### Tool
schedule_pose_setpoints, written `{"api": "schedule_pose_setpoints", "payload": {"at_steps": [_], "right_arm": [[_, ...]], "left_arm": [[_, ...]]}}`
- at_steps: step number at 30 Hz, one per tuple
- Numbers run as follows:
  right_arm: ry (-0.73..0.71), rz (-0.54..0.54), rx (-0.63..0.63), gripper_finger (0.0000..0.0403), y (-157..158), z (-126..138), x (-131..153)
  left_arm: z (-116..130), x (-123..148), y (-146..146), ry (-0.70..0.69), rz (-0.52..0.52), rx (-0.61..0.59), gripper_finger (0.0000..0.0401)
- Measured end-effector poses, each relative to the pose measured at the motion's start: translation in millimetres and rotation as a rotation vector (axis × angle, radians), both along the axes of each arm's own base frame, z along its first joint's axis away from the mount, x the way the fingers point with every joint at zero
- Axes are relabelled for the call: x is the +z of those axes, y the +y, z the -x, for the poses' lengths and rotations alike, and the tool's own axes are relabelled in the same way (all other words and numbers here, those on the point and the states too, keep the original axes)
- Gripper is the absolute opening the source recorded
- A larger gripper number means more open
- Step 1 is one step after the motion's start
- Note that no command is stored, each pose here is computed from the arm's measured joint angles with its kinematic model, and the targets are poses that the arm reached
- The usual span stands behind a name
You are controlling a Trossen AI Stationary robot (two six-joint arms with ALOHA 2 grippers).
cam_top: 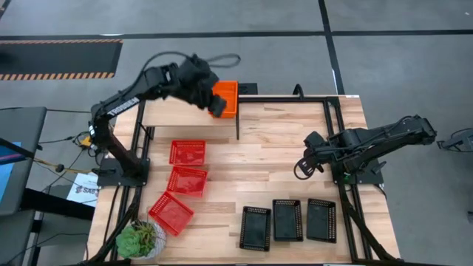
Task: Stack baskets on shelf by color
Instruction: Put the top red bin on the shelf
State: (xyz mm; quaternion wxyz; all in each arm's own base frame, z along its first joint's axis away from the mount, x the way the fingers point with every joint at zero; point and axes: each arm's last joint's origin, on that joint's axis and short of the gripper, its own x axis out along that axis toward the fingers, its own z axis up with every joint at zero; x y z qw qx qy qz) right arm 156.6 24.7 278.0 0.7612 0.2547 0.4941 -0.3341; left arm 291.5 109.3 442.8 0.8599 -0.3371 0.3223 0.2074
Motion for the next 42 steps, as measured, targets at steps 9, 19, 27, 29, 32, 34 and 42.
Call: {"api": "schedule_pose_setpoints", "payload": {"at_steps": [9,19,27,29,32,34,42], "right_arm": [[0.000,-0.015,0.040,0.0113,1,-1,0],[-0.110,-0.037,0.043,0.0113,3,-11,3],[-0.223,-0.058,0.044,0.0113,5,-21,8],[-0.249,-0.063,0.044,0.0113,6,-23,9],[-0.281,-0.070,0.044,0.0113,6,-26,11],[-0.296,-0.073,0.044,0.0113,7,-27,11],[-0.324,-0.078,0.044,0.0113,7,-29,13]], "left_arm": [[-14,1,-48,0.007,-0.045,0.011,0.0041],[-18,10,-44,-0.102,-0.045,0.087,0.0041],[-18,9,-44,-0.096,-0.063,0.070,0.0041],[-18,10,-44,-0.096,-0.063,0.070,0.0041],[-17,9,-44,-0.087,-0.064,0.068,0.0041],[-17,9,-44,-0.084,-0.063,0.067,0.0041],[-17,9,-45,-0.085,-0.059,0.045,0.0041]]}}
